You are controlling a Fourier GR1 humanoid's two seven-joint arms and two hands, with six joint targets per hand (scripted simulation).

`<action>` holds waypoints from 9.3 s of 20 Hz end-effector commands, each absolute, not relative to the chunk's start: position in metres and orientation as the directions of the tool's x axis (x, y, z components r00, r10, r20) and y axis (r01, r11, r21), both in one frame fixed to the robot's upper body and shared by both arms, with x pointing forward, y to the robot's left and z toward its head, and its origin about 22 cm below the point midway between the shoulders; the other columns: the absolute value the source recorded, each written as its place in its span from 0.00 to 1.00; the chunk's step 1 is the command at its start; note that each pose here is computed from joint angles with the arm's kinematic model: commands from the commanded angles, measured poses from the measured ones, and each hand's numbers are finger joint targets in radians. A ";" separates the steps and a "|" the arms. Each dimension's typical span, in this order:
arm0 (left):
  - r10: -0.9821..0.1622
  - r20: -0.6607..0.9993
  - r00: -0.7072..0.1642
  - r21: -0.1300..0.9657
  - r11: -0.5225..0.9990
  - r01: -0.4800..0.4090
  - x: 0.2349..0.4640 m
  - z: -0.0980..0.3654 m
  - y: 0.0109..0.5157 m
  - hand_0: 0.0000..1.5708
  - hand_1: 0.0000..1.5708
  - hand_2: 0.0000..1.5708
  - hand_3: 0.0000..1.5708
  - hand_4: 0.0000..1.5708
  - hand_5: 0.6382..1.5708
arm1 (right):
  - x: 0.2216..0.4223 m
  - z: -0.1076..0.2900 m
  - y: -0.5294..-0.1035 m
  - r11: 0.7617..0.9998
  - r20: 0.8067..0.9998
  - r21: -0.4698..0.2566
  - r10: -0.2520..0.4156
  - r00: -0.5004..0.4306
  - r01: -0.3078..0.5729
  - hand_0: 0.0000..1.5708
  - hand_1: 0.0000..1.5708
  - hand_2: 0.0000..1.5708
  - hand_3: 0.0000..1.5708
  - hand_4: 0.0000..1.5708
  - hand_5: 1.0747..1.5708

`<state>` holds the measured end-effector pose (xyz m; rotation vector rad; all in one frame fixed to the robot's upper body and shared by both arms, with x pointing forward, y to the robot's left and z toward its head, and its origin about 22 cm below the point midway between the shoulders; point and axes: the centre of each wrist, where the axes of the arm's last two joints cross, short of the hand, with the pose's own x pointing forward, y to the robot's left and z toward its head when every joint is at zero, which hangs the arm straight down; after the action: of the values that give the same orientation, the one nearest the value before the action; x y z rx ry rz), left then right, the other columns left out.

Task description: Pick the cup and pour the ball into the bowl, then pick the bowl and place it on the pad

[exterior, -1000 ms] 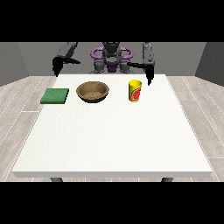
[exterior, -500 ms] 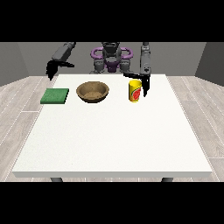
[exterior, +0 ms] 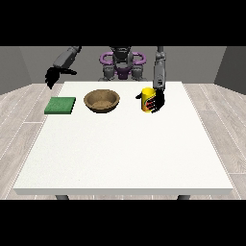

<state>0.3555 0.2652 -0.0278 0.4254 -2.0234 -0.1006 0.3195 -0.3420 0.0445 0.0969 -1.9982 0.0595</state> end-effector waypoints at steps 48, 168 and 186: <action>-0.923 -0.073 -0.378 0.935 0.068 -0.347 0.343 0.040 0.027 0.24 0.24 1.00 1.00 0.57 1.00 | 0.326 0.006 -0.422 0.994 0.991 0.004 0.011 -0.137 0.107 0.00 0.00 0.00 0.17 0.00 0.91; -0.323 0.909 -0.262 0.305 0.946 -0.107 0.357 0.029 0.245 0.00 0.00 0.00 0.00 0.00 1.00 | 0.382 0.021 -0.345 0.986 0.945 -0.006 -0.049 0.324 0.166 1.00 1.00 1.00 1.00 0.67 0.98; -0.344 0.732 -0.588 0.300 0.938 -0.176 0.359 0.108 0.196 0.00 0.00 0.00 0.00 0.00 0.99 | 0.325 0.082 -0.503 0.961 0.999 0.045 -0.039 -0.030 0.271 1.00 1.00 1.00 0.22 0.65 1.00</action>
<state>0.3605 0.1980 0.0845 0.3338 -2.1458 -0.2659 0.3389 -0.4746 0.0633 -0.1393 -1.5062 -0.2783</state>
